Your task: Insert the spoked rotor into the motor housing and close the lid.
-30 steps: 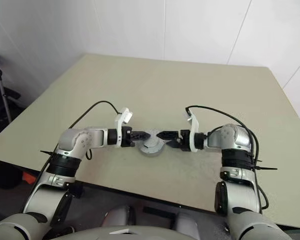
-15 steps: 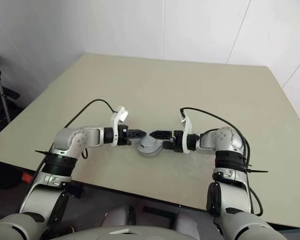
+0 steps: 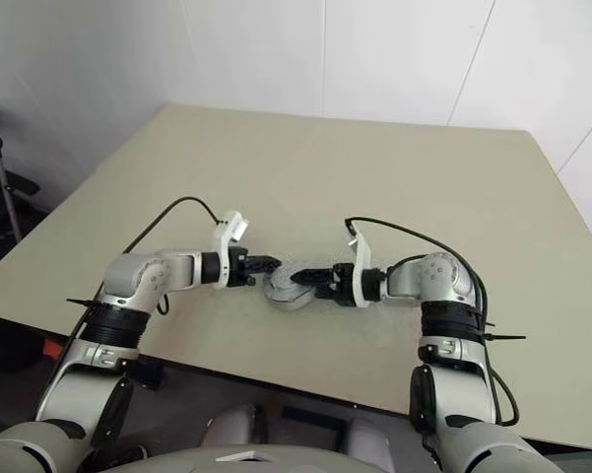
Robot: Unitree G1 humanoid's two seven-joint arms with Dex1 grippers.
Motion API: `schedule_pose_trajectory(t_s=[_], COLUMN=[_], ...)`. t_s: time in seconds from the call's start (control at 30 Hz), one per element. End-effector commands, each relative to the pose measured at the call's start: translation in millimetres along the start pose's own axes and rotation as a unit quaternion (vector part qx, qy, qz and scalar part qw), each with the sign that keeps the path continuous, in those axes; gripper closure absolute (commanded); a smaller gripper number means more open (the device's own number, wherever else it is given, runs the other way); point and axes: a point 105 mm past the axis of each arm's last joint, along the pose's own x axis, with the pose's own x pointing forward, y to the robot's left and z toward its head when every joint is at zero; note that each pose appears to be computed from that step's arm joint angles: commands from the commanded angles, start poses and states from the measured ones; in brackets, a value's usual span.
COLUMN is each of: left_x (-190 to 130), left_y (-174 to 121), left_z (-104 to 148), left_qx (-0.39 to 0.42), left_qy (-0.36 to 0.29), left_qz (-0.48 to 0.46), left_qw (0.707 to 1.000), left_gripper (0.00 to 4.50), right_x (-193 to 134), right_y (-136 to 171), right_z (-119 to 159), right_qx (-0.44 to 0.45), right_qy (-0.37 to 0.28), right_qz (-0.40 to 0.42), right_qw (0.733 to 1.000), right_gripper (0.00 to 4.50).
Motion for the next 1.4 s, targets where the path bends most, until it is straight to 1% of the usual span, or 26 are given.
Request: schedule_pose_trajectory(t_s=[0.03,0.13,0.2,0.63,0.8,0.93,1.33,1.4], left_x=[-0.8,-0.9,-1.0,-1.3,-4.5,-8.0,-16.4,-17.8], left_y=[4.0,4.8,5.2,6.4,9.9,13.0,21.7,22.4], left_z=[-3.3,-3.2,-3.8,-3.3,-0.4,0.8,6.4,9.6], left_qx=[-0.002,-0.002,-0.002,-0.001,-0.004,-0.006,-0.012,-0.017], left_qy=[0.008,0.008,0.008,0.002,-0.008,-0.014,-0.038,-0.052], left_qz=[0.010,0.011,0.013,0.015,0.021,0.028,0.048,0.049], left_qw=[1.000,1.000,1.000,1.000,1.000,0.999,0.998,0.997], left_gripper=[4.50,4.50,4.50,4.50,4.50,4.50,4.50,4.50], right_x=[1.6,2.1,1.9,3.6,4.3,5.6,4.3,0.2], right_y=[14.9,14.3,13.7,11.4,17.3,10.7,-1.2,-1.0], right_z=[8.3,11.8,13.7,20.4,36.6,46.2,55.5,66.5], right_qx=[-0.026,-0.023,-0.021,0.000,0.063,0.097,0.124,0.136], right_qy=[-0.007,-0.015,-0.020,-0.038,-0.076,-0.103,-0.131,-0.158], right_qz=[0.014,0.014,0.013,0.016,0.066,0.066,0.060,0.069], right_qw=[1.000,1.000,0.999,0.999,0.993,0.988,0.982,0.976], right_gripper=[2.41,2.41,2.49,2.49,2.49,2.50,2.50,2.50])
